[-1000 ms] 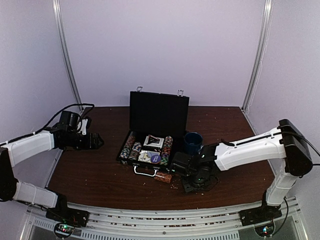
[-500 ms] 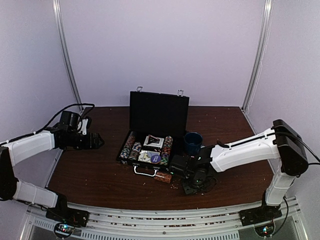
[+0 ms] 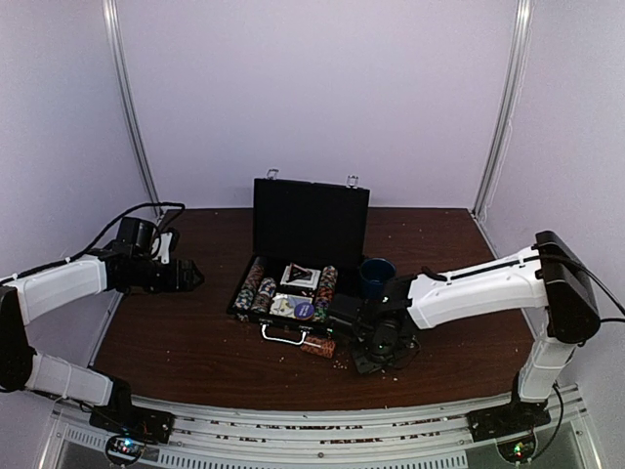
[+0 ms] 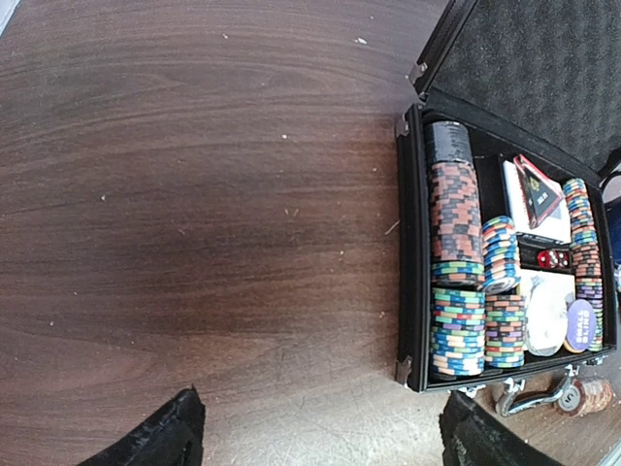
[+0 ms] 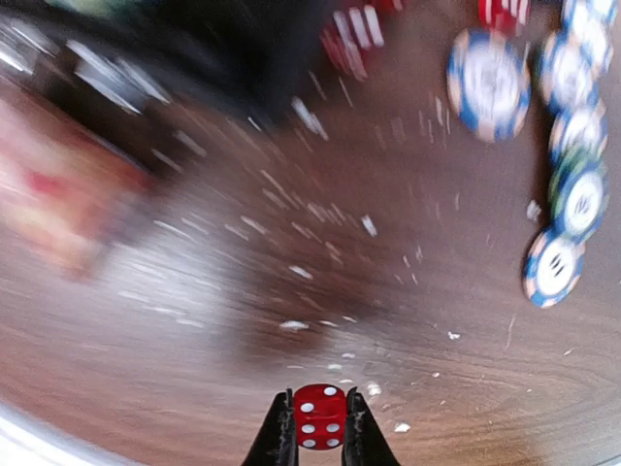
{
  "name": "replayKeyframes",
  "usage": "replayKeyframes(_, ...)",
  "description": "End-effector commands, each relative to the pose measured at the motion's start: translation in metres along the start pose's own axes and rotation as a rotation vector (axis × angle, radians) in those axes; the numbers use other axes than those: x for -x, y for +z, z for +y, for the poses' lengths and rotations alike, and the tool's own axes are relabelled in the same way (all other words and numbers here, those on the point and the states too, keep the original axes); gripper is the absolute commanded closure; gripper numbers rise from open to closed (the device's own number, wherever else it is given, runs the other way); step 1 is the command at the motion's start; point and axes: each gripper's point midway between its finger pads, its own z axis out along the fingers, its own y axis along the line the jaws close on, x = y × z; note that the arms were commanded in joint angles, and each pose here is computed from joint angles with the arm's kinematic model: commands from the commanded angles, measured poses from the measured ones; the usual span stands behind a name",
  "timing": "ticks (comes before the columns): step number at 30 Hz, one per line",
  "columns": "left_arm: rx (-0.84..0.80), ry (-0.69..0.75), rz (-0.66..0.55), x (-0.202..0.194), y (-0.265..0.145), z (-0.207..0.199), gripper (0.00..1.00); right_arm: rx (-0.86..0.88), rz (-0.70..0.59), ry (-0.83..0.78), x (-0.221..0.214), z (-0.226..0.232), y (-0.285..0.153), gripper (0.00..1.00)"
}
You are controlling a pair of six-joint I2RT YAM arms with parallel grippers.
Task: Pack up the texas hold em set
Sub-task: Pick up the dice from the corner of the board, then place the dice in the slot.
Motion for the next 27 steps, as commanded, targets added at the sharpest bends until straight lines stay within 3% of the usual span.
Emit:
replayKeyframes(1, -0.014, 0.006, -0.042, 0.005, -0.001, 0.000, 0.13, 0.027, -0.141, 0.051, 0.053, 0.016, -0.050, 1.00)
replayKeyframes(5, -0.024, 0.003, -0.031, 0.000, 0.000, -0.001, 0.13, 0.103, -0.194, 0.126, 0.095, 0.045, -0.065, 1.00)
replayKeyframes(12, -0.040, 0.040, -0.007, -0.006, -0.004, -0.005, 0.13, 0.182, -0.221, 0.234, 0.160, 0.101, -0.045, 1.00)
replayKeyframes(21, -0.041, 0.077, 0.028, -0.008, -0.003, -0.005, 0.13, 0.206, -0.254, 0.463, 0.210, 0.095, -0.011, 1.00)
replayKeyframes(27, -0.038, 0.082, 0.023, -0.001, 0.000, -0.005, 0.13, 0.239, -0.265, 0.517, 0.231, 0.092, -0.001, 1.00)
